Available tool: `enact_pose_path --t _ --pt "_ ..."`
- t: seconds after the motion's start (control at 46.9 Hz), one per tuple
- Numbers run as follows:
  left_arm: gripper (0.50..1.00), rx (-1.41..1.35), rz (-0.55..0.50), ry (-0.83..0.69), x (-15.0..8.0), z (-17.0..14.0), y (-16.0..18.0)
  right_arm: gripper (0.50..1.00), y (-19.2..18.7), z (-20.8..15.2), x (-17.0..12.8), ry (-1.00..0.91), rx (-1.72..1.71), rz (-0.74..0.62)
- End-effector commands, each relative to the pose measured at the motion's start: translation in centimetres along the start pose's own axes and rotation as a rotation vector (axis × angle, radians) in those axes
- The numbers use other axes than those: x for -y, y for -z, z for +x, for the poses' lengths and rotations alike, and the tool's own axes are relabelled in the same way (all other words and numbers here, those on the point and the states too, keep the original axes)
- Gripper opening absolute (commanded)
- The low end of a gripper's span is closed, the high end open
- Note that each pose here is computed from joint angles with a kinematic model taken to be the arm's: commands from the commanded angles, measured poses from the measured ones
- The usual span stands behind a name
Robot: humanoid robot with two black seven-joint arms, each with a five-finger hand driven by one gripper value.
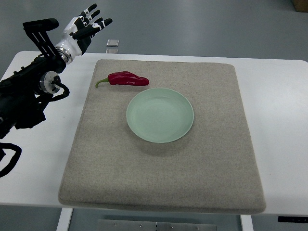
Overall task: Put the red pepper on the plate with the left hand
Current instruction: 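Reach the left hand down over the red chili pepper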
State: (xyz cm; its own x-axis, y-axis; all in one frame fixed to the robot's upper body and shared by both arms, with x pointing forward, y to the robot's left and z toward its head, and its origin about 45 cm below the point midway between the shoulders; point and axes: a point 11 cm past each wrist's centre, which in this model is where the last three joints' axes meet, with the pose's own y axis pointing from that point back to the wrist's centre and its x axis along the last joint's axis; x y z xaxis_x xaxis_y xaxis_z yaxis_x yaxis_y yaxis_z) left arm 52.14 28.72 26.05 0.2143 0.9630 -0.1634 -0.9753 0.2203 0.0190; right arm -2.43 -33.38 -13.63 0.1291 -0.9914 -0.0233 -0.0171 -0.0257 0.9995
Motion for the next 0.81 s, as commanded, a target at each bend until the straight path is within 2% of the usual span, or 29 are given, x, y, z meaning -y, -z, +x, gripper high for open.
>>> enact_pose_path --t 0.0,0.171,0.341,0.789 --pt "0.988 0.096 0.021 0.044 0.2 -0.7 -0.1 0.928 0.0 0.0 0.0 0.0 0.0 0.0" --pt "0.988 0.306 0.076 0.132 0.1 -1.6 0.3 0.93 0.0 0.0 0.0 0.0 0.0 0.0" --pt "0.988 0.612 0.157 0.207 -0.1 -1.0 -0.1 0.928 0.0 0.0 0.0 0.0 0.0 0.0" --pt "0.988 0.952 0.289 0.375 -0.4 -2.5 1.7 0.928 0.0 0.0 0.0 0.0 0.0 0.0"
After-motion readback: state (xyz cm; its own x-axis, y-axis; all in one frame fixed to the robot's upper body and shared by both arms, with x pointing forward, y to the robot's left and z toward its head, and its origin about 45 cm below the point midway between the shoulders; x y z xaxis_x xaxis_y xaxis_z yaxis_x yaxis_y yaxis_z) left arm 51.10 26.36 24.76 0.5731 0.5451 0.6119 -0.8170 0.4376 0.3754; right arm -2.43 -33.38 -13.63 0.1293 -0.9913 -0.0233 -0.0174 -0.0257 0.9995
